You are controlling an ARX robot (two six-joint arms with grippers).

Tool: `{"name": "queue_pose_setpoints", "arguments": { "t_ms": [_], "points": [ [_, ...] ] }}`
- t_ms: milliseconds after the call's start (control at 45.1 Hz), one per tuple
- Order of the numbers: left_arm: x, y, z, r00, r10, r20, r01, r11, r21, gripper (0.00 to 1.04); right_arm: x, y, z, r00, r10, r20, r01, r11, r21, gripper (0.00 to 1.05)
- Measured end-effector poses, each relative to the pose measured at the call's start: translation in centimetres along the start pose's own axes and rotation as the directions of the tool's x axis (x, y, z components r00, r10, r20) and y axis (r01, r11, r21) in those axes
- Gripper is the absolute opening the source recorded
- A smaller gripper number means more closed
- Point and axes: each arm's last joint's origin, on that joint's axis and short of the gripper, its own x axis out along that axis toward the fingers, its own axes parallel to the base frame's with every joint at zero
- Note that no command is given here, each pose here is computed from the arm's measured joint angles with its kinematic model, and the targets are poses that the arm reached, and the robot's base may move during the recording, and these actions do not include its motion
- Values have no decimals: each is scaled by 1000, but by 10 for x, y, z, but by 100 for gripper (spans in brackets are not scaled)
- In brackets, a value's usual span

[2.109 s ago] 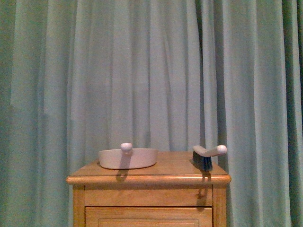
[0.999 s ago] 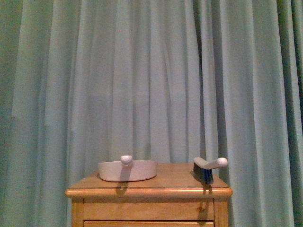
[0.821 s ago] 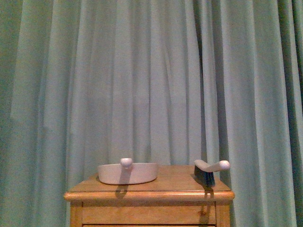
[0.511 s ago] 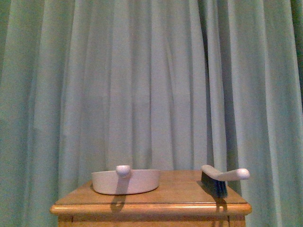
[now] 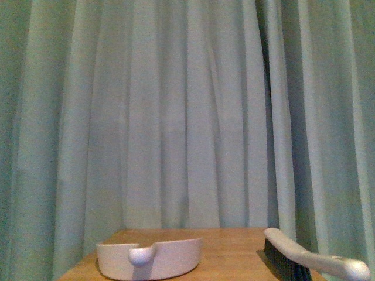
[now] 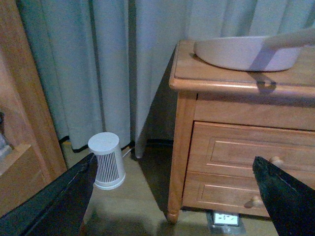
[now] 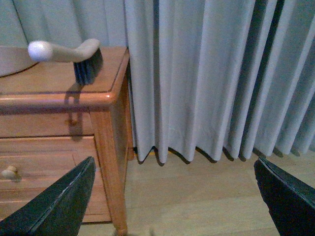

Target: Clean up trash

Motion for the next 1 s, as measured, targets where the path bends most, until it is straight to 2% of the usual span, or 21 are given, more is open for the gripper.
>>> {"name": "queue_pose_setpoints", "arguments": {
  "t_ms": [555, 621, 666, 732, 888, 999],
  "points": [
    [0, 0, 0, 1000, 3, -6, -3, 1000, -8, 97, 0, 0, 0, 1000, 0, 0, 0, 1000, 0, 97],
    [3, 1, 1, 983, 17, -181, -38, 993, -113, 97, 0, 0, 0, 1000, 0, 0, 0, 1000, 0, 97],
    [13, 4, 11, 960, 17, -280, -72, 979, -189, 97, 0, 0, 0, 1000, 3, 0, -3, 1000, 0, 97],
    [29, 5, 31, 953, 21, -303, -83, 977, -195, 97, 0, 0, 0, 1000, -1, 0, 1, 1000, 0, 97],
    [84, -9, 87, 937, -21, -349, -20, 993, -114, 97, 0, 0, 0, 1000, 0, 0, 0, 1000, 0, 97],
    [125, -31, 105, 908, -53, -415, 37, 998, -48, 97, 0, 0, 0, 1000, 0, 0, 0, 1000, 0, 97]
  ]
}}
